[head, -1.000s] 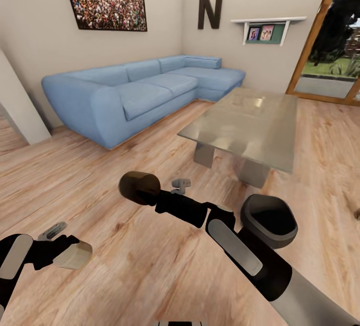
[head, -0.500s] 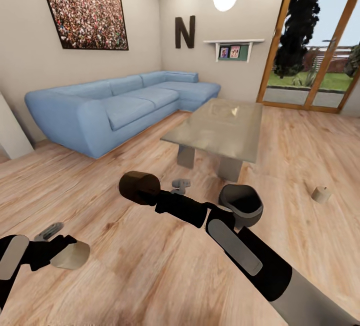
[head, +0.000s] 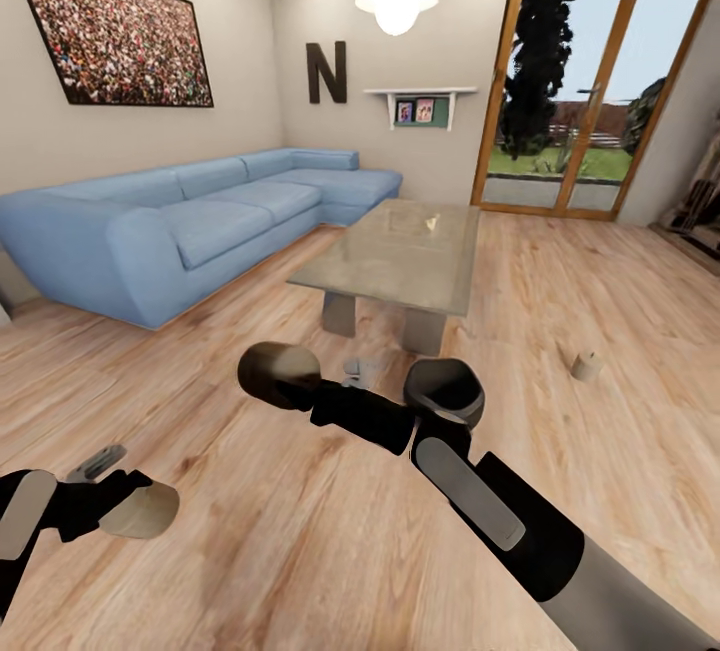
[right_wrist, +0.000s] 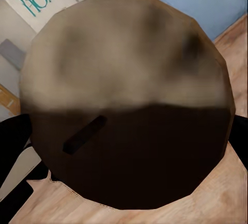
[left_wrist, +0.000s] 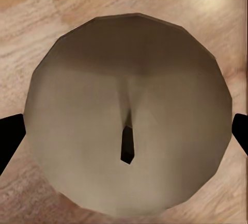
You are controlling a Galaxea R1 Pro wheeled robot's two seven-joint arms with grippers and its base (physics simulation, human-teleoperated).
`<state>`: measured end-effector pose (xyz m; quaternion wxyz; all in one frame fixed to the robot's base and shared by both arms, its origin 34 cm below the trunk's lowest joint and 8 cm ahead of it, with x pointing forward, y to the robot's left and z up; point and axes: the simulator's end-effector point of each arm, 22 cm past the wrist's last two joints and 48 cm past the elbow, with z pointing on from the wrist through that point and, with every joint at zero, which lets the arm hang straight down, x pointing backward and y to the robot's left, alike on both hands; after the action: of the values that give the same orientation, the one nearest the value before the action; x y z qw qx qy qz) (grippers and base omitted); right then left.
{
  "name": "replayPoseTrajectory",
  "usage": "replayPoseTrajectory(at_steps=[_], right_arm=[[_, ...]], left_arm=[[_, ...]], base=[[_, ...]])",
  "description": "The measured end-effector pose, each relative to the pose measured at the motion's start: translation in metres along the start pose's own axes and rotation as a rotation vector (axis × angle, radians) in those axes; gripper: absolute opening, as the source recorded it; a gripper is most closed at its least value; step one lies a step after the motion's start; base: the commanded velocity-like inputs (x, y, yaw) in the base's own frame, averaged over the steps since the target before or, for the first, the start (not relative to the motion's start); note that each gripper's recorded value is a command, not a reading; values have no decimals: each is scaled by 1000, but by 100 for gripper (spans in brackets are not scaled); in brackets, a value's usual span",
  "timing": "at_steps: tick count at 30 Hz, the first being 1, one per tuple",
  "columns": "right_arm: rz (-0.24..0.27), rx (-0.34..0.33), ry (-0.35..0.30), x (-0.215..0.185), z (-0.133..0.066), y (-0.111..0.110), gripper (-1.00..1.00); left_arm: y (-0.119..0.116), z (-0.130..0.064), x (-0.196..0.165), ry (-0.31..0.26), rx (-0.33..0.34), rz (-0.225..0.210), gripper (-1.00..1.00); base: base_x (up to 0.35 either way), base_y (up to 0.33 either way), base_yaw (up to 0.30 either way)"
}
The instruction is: Place each of the two pumpkins and all three candles from the living room inside a cabinet in the living room (use any cabinet), then make sure every cabinet is closed, and position the cauldron so it is next to a table in the living room.
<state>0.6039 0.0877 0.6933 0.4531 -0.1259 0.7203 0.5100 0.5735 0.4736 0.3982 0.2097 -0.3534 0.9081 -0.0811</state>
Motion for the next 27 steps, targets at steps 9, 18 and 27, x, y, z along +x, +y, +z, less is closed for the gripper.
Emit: replayPoseTrajectory(at_steps=[9, 18, 27], right_arm=[[-7, -4, -5, -3, -1, 4, -100], [-14, -8, -8, -5, -2, 9, -100], [-21, -11, -13, -8, -4, 13, -100]], left_arm=[[-3, -4, -2, -4, 29, -29, -100], [-1, -10, -8, -20, 45, -59, -100], [-3, -13, -10, -26, 51, -60, -100]], base=[[-53, 32, -249], [-89, 70, -249], [-1, 122, -249]])
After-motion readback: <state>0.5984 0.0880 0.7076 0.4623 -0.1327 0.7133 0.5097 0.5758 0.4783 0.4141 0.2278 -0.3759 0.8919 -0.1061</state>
